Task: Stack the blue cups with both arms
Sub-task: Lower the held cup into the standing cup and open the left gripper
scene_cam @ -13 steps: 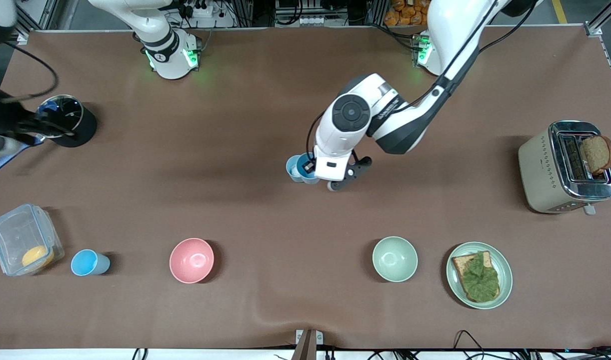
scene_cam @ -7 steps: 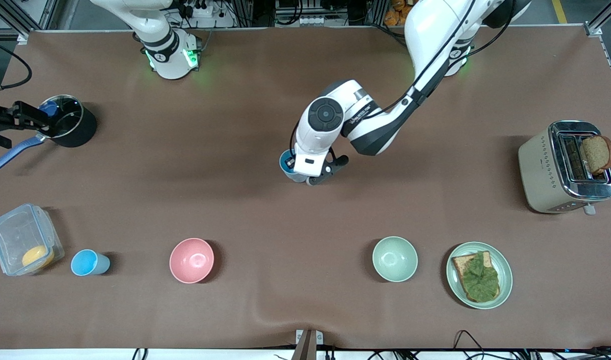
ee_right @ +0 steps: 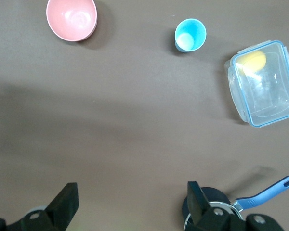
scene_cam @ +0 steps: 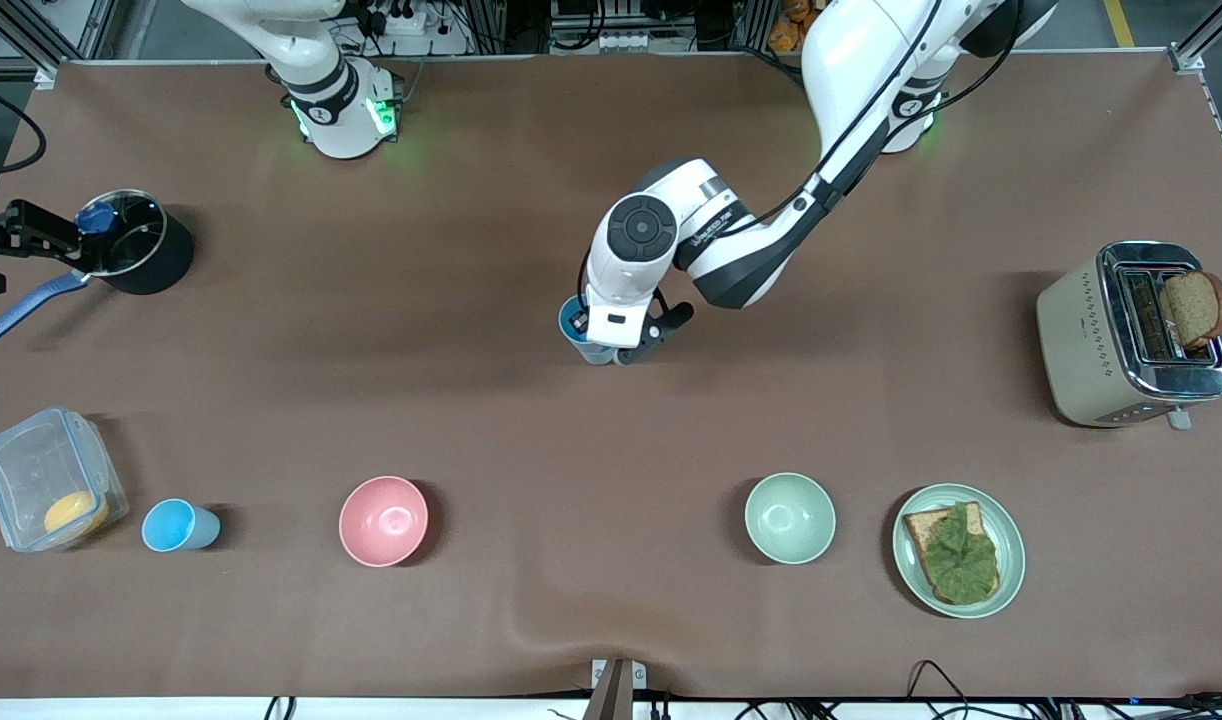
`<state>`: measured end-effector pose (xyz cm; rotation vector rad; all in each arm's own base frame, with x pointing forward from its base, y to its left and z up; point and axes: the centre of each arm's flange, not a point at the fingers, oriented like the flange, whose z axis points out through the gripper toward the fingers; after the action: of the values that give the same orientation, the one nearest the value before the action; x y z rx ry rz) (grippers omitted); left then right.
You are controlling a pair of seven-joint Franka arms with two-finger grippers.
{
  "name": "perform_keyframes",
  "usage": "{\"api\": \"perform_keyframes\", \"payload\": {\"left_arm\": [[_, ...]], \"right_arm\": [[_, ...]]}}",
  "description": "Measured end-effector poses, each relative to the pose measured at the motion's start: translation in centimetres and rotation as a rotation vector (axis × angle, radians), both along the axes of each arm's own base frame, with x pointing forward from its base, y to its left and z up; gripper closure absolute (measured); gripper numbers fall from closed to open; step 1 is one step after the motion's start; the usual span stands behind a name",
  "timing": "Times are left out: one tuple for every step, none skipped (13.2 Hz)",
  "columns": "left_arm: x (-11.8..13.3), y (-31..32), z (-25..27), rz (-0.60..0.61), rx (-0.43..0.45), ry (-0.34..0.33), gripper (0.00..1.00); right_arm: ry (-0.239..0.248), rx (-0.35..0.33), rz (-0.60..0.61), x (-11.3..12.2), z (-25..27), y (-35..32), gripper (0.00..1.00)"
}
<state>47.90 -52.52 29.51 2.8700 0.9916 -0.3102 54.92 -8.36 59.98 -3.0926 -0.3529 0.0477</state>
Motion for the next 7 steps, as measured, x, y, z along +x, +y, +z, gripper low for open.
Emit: {"api": "perform_keyframes", "payload": {"left_arm": [[-0.2,-0.1,-0.3,0.000,0.004,0.005,0.96],[-0.3,-0.1,-0.4,0.000,0.005,0.007,0.96],[-0.3,-0.1,-0.5,0.001,0.006,0.008,0.96],[-0.3,-0.1,-0.5,0.002,0.006,0.008,0.96],[-0.3,-0.1,-0.5,0.003,0.007,0.008,0.96],[-0.2,0.0,-0.6,0.004,0.008,0.007,0.96],[-0.1,0.1,-0.6,0.005,0.012,0.009,0.96]], "right_arm": [[-0.004,-0.001,-0.024,0.0,0.0,0.0,0.00],[-0.004,-0.002,-0.063,0.1,0.0,0.1,0.00],[-0.003,-0.004,-0.098,0.1,0.0,0.3,0.00],[-0.002,-0.004,-0.120,0.1,0.1,0.5,0.00],[-0.002,-0.005,-0.129,0.1,0.1,0.7,0.00],[-0.003,-0.005,-0.130,0.2,0.1,0.9,0.00],[0.001,-0.005,-0.131,0.1,0.2,1.0,0.00]]}}
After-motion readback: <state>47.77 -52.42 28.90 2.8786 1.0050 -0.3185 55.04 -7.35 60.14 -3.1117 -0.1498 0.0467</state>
